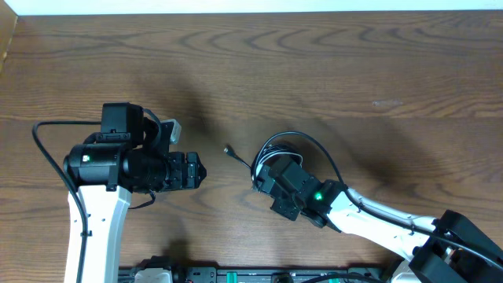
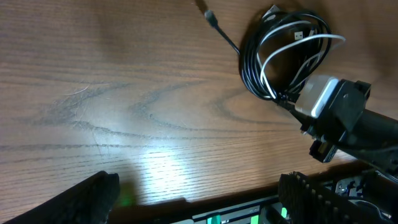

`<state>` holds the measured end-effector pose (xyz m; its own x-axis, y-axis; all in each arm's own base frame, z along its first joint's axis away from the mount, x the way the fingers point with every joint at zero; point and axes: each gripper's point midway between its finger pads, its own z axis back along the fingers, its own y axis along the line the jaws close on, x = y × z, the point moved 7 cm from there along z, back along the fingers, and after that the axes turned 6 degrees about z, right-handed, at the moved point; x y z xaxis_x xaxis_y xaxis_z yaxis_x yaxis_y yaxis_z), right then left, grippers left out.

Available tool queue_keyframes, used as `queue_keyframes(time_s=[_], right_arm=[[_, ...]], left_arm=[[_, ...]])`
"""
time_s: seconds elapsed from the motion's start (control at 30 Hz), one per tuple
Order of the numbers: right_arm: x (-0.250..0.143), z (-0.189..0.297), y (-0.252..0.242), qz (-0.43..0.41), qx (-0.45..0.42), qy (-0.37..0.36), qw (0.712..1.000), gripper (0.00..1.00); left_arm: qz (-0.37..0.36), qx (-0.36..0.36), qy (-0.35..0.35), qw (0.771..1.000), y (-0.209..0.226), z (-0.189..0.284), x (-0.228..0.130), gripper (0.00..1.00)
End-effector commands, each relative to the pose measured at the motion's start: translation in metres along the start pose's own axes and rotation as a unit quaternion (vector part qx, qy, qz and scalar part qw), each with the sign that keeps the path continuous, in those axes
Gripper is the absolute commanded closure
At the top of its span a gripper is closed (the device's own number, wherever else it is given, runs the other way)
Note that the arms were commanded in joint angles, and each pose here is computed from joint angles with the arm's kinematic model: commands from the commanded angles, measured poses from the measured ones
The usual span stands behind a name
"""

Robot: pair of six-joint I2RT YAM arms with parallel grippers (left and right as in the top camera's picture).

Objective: Untangle cables

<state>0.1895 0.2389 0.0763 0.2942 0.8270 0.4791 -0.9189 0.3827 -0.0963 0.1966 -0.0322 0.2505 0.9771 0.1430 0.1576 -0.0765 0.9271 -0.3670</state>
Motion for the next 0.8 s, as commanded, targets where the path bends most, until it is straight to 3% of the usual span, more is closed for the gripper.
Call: queue_keyframes(time_s=[0.0, 0.3, 0.47, 0.57, 0.67, 0.77], right_arm=[[0.01, 0.002, -0.001, -0.039, -0.001, -0.019, 0.999, 0.99], [0.053, 0.06, -0.02, -0.058, -0.072, -0.129, 0.987, 0.99], [0.07, 0.121, -0.036, -0.07, -0.157, -0.212, 0.962, 0.99], [0.072, 0.142, -0.037, -0.074, -0.172, -0.24, 0.952, 0.99], [0.071, 0.149, -0.036, -0.074, -0.173, -0.249, 0.95, 0.99], [0.071, 0.149, -0.036, -0.078, -0.171, -0.247, 0.95, 0.99]], left_arm=[[-0.004, 0.002, -0.012, 1.0, -0.002, 0.007, 0.001, 0.13], [-0.01, 0.0, -0.001, 1.0, -0.002, 0.007, -0.003, 0.12], [-0.083, -0.092, 0.008, 0.992, -0.02, 0.009, -0.007, 0.12], [-0.15, -0.196, 0.001, 0.969, -0.042, 0.015, -0.01, 0.12], [-0.235, -0.299, -0.012, 0.925, -0.066, 0.022, -0.017, 0.12], [-0.298, -0.332, -0.016, 0.895, -0.082, 0.023, -0.023, 0.13]])
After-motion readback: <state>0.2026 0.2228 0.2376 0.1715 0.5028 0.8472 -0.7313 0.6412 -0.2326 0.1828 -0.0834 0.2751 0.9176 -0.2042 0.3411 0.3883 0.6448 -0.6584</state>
